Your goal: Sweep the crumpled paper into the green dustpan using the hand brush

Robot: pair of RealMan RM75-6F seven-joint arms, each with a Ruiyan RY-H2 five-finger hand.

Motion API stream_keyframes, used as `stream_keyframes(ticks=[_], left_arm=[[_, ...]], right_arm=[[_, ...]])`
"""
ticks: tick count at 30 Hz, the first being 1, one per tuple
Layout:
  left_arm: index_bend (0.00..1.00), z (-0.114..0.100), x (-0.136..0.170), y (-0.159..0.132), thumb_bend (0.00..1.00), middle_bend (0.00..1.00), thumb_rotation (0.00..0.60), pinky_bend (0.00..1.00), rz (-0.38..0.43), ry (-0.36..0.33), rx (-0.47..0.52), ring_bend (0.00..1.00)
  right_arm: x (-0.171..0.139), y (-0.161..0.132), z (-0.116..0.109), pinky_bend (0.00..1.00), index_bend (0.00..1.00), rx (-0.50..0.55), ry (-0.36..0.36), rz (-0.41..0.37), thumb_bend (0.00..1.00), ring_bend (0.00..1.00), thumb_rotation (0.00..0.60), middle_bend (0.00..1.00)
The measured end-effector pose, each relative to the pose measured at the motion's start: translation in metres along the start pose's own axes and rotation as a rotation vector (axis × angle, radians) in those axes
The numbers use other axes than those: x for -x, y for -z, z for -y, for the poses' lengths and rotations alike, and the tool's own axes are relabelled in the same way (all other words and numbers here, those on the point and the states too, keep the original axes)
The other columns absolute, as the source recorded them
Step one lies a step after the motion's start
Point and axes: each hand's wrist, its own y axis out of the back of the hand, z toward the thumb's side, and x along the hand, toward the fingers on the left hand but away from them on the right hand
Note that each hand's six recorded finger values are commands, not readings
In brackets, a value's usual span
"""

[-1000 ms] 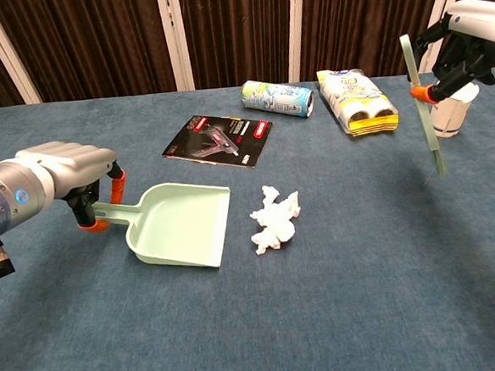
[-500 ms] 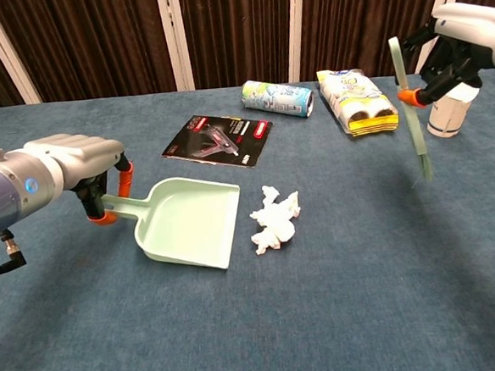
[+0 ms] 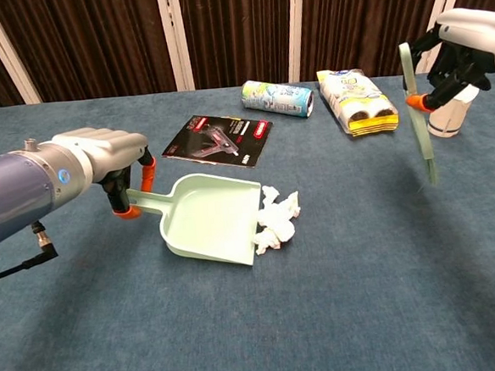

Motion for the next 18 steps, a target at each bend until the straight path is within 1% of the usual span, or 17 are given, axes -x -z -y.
stream_keyframes(ticks=[4,7,12,15,18], left_arm=[[0.59,0.000,0.000,-0.005,0.48,0.99,0.600,0.93,0.004,-0.002,-0.001,0.97],[0.59,-0.001,0.001,-0.009,0.48,0.99,0.600,0.93,0.007,-0.006,-0.002,0.97],[0.59,-0.002,0.000,-0.009,0.48,0.99,0.600,0.93,0.003,-0.008,0.001,0.97],[0.59,-0.003,0.000,-0.008,0.48,0.99,0.600,0.93,0.001,-0.007,0.000,0.97],[0.59,-0.003,-0.001,-0.006,0.48,0.99,0.600,0.93,0.001,-0.007,-0.001,0.97]], right_arm=[[-0.002,0.002,0.001,0.81,0.84,0.002,-0.006,0.004,0.50,0.92,0.600,0.89],[-0.003,0.000,0.007,0.81,0.84,0.026,-0.024,0.008,0.50,0.92,0.600,0.89],[-0.004,-0.018,0.021,0.81,0.84,0.065,-0.062,-0.013,0.50,0.92,0.600,0.89],[-0.004,-0.021,0.021,0.81,0.84,0.026,-0.055,-0.013,0.50,0.92,0.600,0.89],[-0.007,-0.016,0.019,0.81,0.84,-0.008,-0.042,0.012,0.51,0.92,0.600,0.89]])
